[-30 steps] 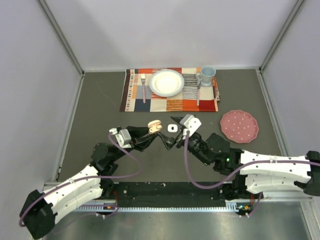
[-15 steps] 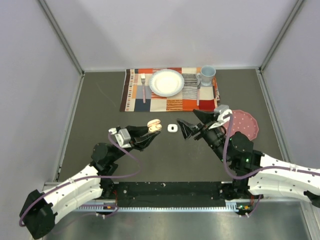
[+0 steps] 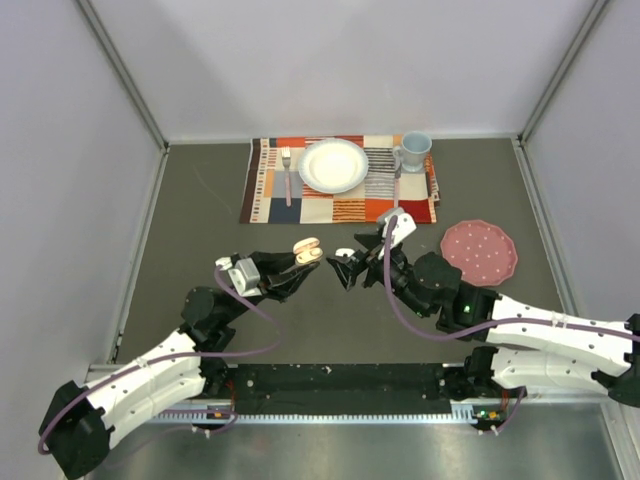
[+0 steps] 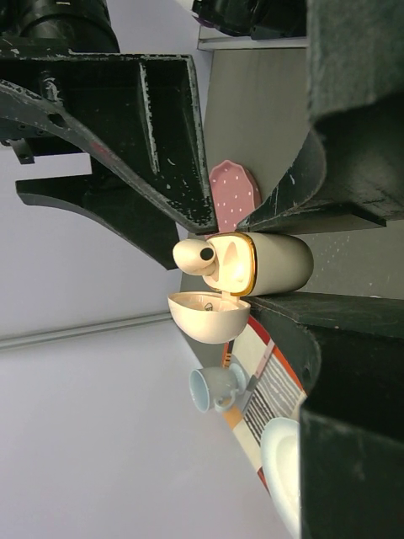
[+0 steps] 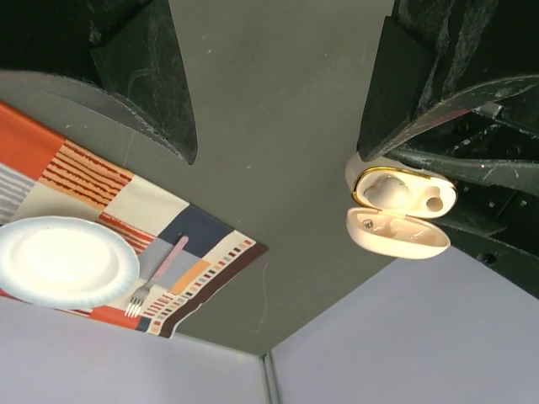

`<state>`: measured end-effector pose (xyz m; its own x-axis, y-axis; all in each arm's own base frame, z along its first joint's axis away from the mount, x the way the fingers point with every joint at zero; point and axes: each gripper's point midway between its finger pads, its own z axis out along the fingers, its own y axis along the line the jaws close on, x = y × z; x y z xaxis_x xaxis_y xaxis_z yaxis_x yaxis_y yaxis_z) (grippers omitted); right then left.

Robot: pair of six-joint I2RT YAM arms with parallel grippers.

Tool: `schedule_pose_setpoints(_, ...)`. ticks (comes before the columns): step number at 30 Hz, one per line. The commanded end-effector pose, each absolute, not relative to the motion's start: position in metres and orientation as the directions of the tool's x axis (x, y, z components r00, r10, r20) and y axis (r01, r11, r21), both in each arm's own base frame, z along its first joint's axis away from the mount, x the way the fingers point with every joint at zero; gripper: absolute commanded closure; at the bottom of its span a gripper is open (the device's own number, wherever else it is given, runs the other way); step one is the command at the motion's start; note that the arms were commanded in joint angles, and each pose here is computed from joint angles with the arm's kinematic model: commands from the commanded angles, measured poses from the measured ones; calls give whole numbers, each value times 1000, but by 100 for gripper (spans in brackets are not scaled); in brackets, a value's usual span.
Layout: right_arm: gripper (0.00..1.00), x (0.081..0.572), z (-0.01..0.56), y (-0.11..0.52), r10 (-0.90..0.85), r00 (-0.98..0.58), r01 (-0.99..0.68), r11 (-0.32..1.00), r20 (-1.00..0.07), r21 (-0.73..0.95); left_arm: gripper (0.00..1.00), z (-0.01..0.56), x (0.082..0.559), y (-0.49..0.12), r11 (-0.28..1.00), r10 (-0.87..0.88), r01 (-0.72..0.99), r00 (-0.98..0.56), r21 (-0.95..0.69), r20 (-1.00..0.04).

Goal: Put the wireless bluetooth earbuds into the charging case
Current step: Adjust the right earbud in the right side groove of the charging case.

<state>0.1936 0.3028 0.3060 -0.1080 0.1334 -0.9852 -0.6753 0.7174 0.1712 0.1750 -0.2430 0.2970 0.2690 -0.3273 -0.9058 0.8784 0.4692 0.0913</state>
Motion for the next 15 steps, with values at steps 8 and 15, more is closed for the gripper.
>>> schedule_pose_setpoints(8,23,190,343,316,235,-96,-716,659,-967,231,100,312,171,-241,472,-351,873,317,126,-881)
schedule_pose_setpoints(15,24,191,349,309,255,-78,-704,670,-964,234,100,310,172,-243,466,-348,876,311,125,-885)
